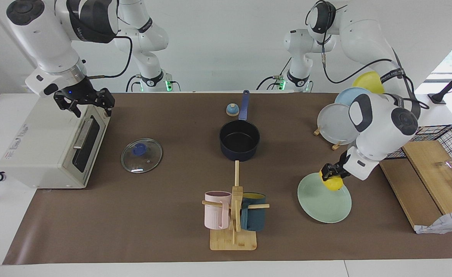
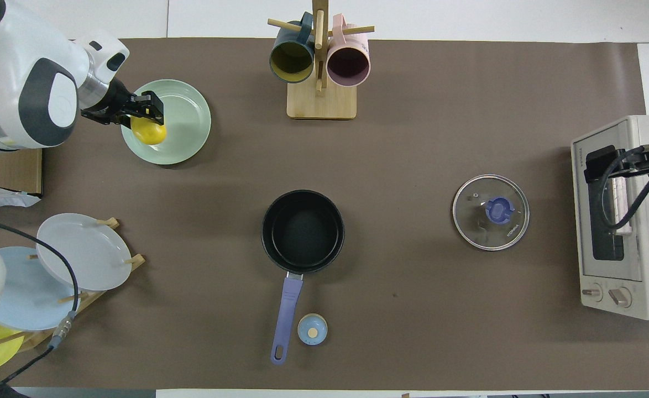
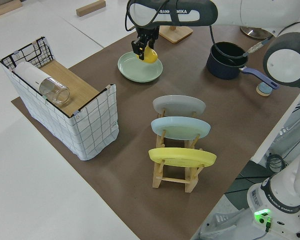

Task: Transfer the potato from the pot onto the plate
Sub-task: 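Lower the potato onto the plate and open the left gripper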

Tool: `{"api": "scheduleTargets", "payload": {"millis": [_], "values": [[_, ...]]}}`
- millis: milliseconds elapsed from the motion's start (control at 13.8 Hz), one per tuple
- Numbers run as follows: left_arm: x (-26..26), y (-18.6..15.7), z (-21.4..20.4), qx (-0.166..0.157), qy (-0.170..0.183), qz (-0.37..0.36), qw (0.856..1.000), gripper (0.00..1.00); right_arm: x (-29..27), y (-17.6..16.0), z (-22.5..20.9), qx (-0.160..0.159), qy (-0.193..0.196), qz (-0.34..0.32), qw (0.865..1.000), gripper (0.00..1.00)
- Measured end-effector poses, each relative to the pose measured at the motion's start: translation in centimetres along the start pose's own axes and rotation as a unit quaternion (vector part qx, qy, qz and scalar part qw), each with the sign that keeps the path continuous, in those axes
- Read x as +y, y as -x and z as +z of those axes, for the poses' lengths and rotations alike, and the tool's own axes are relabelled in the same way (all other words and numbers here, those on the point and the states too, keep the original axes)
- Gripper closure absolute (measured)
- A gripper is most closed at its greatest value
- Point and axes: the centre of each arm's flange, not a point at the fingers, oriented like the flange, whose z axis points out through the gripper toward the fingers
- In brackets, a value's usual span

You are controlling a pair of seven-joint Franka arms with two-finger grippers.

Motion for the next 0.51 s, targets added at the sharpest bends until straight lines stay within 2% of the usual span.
{"api": "scheduleTargets", "payload": {"millis": [145, 508], "values": [[0.0, -0.9, 2.3, 0.006, -0.007, 0.009, 1.0, 0.36, 0.1, 0.0, 0.0, 0.0, 0.0, 0.001, 1.0, 0.0], [0.3, -0.8, 4.0, 0.015, -0.021, 0.039, 0.999, 0.36, 0.8, 0.1, 0.0, 0.0, 0.0, 0.007, 1.0, 0.0]]}}
